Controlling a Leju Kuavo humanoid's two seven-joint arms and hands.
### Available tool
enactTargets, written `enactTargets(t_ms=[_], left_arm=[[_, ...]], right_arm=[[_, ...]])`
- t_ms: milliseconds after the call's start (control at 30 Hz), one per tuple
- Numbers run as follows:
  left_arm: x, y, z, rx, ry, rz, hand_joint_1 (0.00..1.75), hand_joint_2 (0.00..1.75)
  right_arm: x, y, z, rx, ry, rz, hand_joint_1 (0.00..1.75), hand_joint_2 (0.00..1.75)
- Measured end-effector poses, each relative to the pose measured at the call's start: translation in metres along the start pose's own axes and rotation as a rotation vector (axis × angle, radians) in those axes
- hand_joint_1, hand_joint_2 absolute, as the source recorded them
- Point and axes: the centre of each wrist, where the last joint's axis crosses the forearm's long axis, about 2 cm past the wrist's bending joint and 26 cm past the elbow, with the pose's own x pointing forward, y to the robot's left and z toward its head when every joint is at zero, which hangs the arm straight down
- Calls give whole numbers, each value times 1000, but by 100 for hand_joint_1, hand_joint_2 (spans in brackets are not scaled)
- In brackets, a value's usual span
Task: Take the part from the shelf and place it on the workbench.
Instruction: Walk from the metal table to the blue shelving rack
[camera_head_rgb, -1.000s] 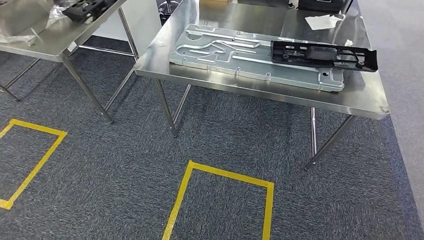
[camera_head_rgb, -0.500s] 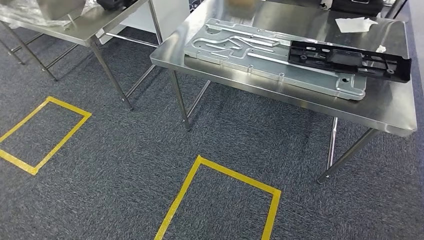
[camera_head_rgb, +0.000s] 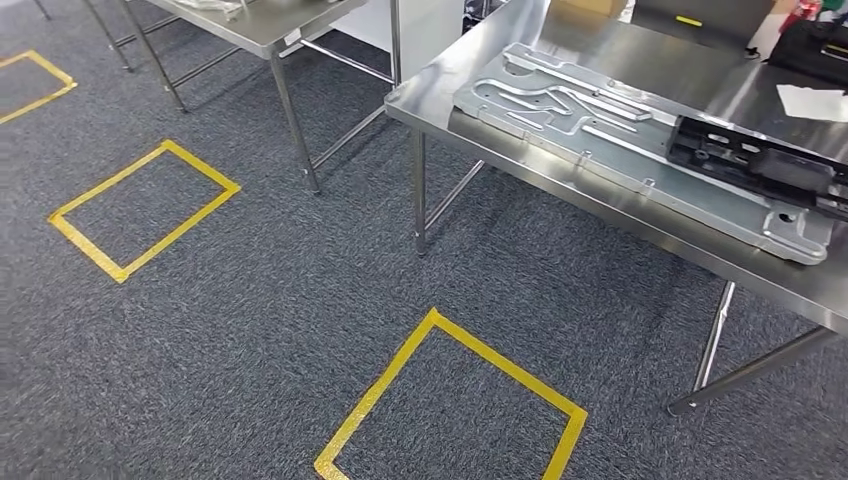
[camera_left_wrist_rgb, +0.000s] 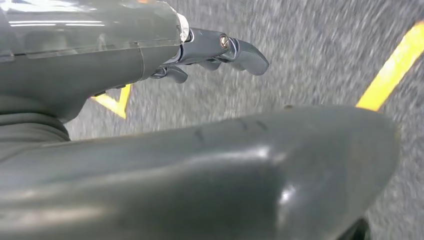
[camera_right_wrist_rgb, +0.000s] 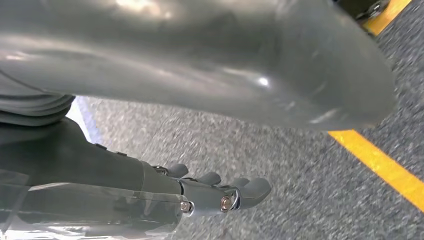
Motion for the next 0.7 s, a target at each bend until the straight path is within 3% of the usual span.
enactTargets(t_ms=[700], left_arm=[[0,-5,0,-10,-4,21,0,0]], right_arm=[[-3,-2,0,21,14,6,0,0]])
